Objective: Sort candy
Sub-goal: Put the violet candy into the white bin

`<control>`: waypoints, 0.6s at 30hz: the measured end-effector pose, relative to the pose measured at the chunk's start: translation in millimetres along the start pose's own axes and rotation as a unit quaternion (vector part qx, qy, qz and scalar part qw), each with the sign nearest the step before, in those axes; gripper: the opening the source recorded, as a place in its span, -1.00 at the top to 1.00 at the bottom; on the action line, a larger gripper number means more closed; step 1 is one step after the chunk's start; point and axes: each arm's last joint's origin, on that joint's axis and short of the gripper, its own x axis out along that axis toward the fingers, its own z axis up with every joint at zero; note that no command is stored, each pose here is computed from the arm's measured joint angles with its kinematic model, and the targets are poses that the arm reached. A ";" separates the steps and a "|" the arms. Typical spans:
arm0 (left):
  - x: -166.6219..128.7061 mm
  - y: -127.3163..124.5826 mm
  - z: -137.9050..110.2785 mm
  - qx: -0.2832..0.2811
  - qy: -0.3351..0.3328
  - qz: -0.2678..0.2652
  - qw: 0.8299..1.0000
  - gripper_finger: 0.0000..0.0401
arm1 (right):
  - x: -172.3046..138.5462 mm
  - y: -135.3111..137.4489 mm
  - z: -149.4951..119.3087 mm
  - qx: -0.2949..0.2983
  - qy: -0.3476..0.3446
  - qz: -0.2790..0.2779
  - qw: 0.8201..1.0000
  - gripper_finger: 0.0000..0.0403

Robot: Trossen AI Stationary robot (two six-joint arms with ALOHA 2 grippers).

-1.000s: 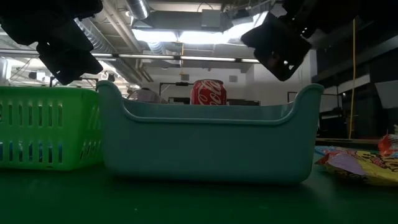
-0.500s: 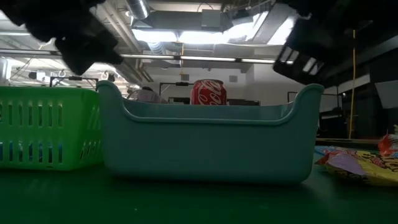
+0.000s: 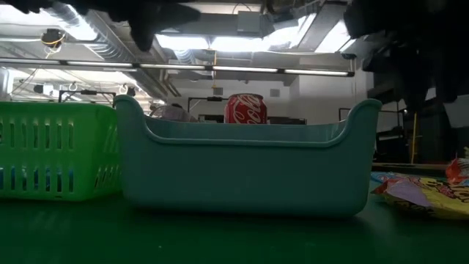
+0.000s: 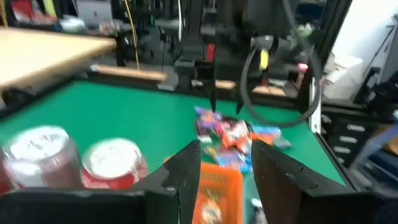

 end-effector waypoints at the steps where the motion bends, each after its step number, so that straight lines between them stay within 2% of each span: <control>1: 1.3 1.9 2.2 0.004 -0.008 0.000 1.000 0.34 | -1.7 -2.5 -3.9 0.010 0.009 -0.022 1.000 0.02; 4: 5.0 7.9 7.5 0.016 -0.025 -0.004 1.000 0.35 | -4.2 -7.9 -12.9 0.035 0.038 -0.072 0.996 0.02; 8: 8.5 14.5 9.6 0.023 -0.028 -0.007 0.999 0.35 | 5.1 -13.9 -24.6 0.048 0.081 -0.100 0.991 0.02; 18: 11.4 21.3 10.9 0.025 -0.029 0.006 0.999 0.35 | 42.0 -26.4 -55.4 0.056 0.180 -0.084 0.978 0.02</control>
